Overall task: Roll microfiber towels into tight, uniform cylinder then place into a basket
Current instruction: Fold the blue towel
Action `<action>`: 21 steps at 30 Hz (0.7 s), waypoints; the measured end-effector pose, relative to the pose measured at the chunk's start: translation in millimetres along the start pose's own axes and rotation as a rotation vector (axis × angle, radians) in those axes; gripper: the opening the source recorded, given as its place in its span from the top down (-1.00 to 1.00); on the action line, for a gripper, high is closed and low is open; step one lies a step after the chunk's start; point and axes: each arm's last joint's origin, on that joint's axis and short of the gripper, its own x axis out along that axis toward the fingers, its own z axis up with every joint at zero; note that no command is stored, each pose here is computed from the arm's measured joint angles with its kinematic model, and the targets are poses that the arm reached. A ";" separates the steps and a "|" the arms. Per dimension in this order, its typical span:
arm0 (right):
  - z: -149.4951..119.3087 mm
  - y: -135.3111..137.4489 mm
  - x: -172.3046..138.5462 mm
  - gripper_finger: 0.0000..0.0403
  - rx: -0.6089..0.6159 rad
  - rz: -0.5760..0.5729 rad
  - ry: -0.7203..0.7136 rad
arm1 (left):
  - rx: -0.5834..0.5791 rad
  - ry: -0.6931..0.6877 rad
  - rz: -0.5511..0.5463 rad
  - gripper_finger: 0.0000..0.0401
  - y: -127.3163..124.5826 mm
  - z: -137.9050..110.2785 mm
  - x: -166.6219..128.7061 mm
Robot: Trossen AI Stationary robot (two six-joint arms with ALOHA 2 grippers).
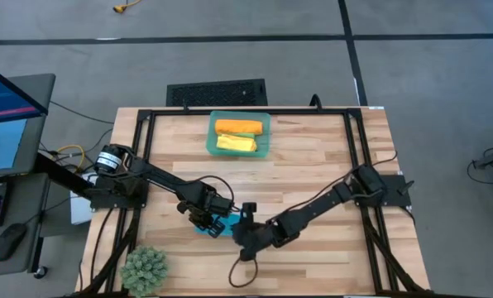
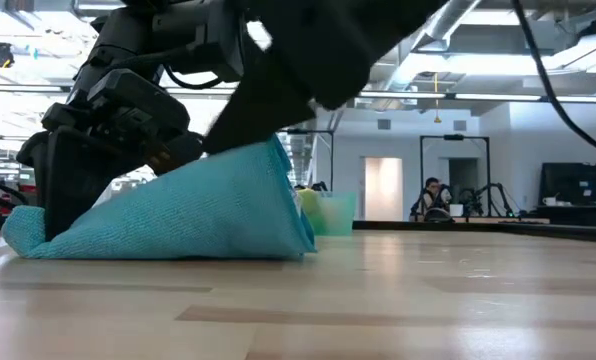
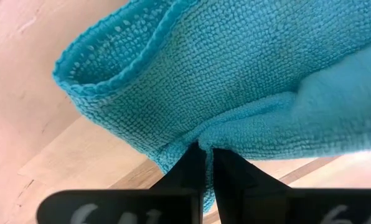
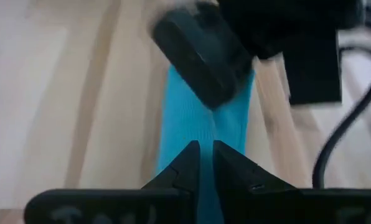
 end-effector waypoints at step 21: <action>-26.4 16.5 5.7 0.67 0.133 0.130 0.188 | 0.030 -0.002 -0.001 0.96 -0.2 0.2 0.3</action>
